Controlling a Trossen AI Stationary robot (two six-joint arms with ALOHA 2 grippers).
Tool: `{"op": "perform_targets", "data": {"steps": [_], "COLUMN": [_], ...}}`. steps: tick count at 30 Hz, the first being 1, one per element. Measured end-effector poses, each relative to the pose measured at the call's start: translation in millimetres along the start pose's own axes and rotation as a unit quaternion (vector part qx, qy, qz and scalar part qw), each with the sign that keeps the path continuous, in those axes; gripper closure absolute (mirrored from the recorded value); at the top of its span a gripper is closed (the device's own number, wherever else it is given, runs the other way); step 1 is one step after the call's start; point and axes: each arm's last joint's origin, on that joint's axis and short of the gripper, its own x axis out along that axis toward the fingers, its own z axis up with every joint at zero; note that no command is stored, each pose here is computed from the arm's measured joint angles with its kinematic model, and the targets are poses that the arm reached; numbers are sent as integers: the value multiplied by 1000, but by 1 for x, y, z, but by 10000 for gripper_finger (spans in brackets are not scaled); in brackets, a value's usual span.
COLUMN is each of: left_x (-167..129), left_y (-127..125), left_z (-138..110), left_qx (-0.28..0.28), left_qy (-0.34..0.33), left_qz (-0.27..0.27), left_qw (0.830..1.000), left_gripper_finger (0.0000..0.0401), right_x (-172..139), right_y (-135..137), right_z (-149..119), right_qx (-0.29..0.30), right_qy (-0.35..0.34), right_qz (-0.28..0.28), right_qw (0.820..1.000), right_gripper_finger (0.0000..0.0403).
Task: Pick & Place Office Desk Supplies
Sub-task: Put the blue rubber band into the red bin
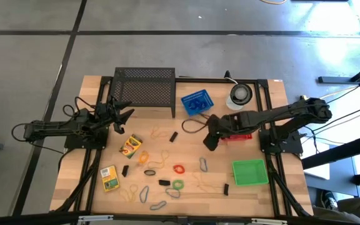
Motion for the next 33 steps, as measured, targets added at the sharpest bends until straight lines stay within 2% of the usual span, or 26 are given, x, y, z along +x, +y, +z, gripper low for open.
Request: {"op": "perform_targets", "data": {"steps": [4,8,11,16,24,33], "left_x": [0,0,0,0,0,0], "left_y": [0,0,0,0,0,0], "left_z": [0,0,0,0,0,0], "left_qx": [0,0,0,0,0,0], "left_qy": [0,0,0,0,0,0], "left_qz": [0,0,0,0,0,0], "left_qw": [1000,1000,1000,1000,1000,1000], "left_gripper_finger": [207,207,207,207,207,207], "right_x": [21,45,60,75,83,99], "right_y": [21,35,40,43,51,50], "right_z": [-12,-30,-41,-51,-49,-57], "right_qx": [-83,-181,-219,-234,-219,-228], "right_qy": [9,55,80,97,67,75], "right_qz": [16,27,17,8,26,-10], "right_qw": [996,982,972,967,973,971], "right_gripper_finger": [183,183,183,183,183,185]}}
